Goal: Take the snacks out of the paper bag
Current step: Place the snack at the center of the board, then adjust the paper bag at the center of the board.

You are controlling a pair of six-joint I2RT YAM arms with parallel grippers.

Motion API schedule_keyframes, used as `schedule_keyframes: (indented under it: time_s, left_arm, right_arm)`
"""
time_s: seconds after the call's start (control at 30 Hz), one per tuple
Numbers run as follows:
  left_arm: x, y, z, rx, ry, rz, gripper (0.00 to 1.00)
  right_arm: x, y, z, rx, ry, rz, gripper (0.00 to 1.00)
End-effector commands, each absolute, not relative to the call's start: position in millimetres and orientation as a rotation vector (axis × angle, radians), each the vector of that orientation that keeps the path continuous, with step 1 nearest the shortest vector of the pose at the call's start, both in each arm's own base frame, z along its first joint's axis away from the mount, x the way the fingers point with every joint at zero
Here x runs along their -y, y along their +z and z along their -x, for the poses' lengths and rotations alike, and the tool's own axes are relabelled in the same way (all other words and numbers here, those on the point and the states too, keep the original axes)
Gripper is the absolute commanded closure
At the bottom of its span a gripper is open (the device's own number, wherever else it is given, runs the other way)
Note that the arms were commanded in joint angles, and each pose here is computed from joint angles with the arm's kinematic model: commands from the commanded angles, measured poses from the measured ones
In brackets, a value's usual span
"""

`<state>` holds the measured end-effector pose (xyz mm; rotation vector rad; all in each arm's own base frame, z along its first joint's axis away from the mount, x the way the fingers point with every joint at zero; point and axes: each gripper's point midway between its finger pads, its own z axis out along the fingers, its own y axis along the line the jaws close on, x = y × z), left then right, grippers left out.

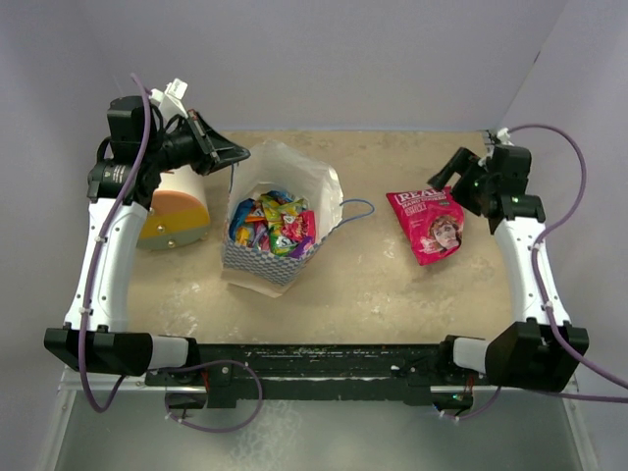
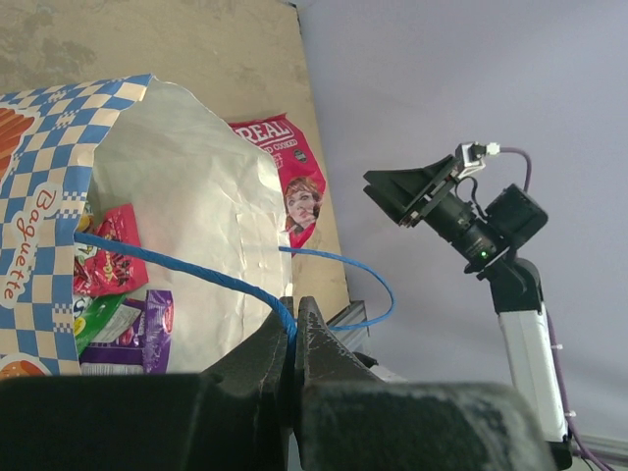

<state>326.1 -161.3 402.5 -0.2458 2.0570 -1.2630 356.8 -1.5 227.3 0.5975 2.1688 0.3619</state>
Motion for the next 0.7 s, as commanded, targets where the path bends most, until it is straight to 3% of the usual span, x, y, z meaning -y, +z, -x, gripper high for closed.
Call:
schedule_keyframes:
  time_s: [0.0, 0.13, 0.33, 0.43, 0.67]
  left_arm:
    - [168, 444, -319, -1.924, -1.282, 0.095, 1.0]
    - [168, 448, -321, -1.904, -1.274, 0.069, 1.0]
    - [167, 458, -326, -1.865, -1.263, 0.048, 1.0]
    - [165, 460, -334, -1.864, -1.244, 0.085, 1.0]
    - [164, 488, -364, -1.774, -1.245, 0.114, 1.0]
  right_arm:
    - [-108, 282, -350, -2.172, 0.836, -0.173, 0.14]
    - [-177, 314, -329, -2.165, 1.063, -0.003, 0.14]
    - [-231, 305, -291, -2.304, 1.341, 0.055, 0.17]
    - [-235, 299, -281, -2.366, 1.366, 0.068, 0.27]
    - [-240, 311, -282, -2.341, 1.424, 0.076, 0.72]
